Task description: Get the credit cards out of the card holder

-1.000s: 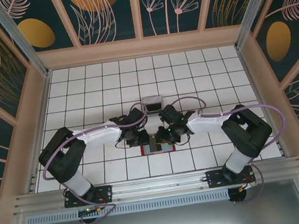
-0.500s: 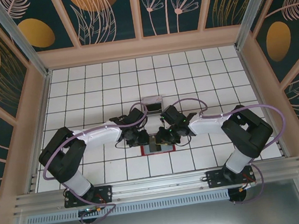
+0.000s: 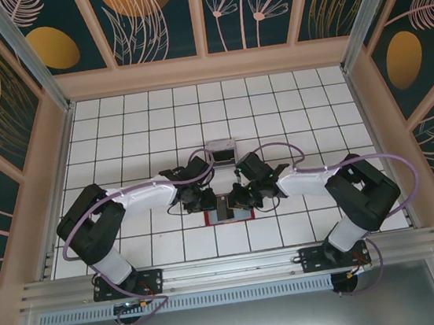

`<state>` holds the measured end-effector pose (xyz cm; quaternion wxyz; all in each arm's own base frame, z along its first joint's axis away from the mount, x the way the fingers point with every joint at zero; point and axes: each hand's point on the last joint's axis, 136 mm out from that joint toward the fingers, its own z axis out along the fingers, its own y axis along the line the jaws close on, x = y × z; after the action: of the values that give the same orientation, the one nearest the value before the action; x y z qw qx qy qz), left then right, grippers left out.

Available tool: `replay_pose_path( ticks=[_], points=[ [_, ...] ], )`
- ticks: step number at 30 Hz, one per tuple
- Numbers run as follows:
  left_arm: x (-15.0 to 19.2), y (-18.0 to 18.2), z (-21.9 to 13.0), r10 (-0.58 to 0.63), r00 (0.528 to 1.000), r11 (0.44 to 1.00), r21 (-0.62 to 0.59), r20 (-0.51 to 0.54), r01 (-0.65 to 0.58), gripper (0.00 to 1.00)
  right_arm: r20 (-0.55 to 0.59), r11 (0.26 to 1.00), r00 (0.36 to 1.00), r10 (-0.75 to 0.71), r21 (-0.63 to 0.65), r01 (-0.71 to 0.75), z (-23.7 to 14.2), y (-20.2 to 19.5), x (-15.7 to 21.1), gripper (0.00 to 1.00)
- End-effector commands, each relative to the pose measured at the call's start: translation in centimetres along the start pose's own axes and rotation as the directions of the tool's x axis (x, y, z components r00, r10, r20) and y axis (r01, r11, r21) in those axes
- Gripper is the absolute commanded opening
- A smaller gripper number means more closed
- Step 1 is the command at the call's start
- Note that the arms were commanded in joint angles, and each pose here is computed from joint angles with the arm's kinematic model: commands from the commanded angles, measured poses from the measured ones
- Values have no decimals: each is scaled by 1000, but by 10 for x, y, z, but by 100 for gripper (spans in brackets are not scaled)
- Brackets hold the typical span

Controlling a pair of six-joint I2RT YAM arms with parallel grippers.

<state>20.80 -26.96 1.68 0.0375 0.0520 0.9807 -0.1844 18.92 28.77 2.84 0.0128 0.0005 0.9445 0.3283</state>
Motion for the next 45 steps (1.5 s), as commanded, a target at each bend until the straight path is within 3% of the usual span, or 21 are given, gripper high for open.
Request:
replay_pose_path(
  ticks=[1,16,28,39,45],
  points=[
    [19,24,9,-3,997,994,-105,-72,-4,25,18,999,999,37,37,-37,-8,-15,1,10],
    [6,15,-3,-1,1000,996,-95,-18,-1,25,93,996,995,32,82,-40,-40,-28,-8,5],
    [-8,-2,-20,3,999,999,-41,44,-1,27,151,996,988,-42,89,29,-67,-10,-24,5],
    [-9,-1,-24,10,998,999,-46,63,-7,27,34,984,997,-76,166,69,-67,-19,-10,1],
    [-9,4,-24,11,997,998,-60,73,-7,27,61,957,987,-146,262,125,-82,-22,-23,1]
  ],
)
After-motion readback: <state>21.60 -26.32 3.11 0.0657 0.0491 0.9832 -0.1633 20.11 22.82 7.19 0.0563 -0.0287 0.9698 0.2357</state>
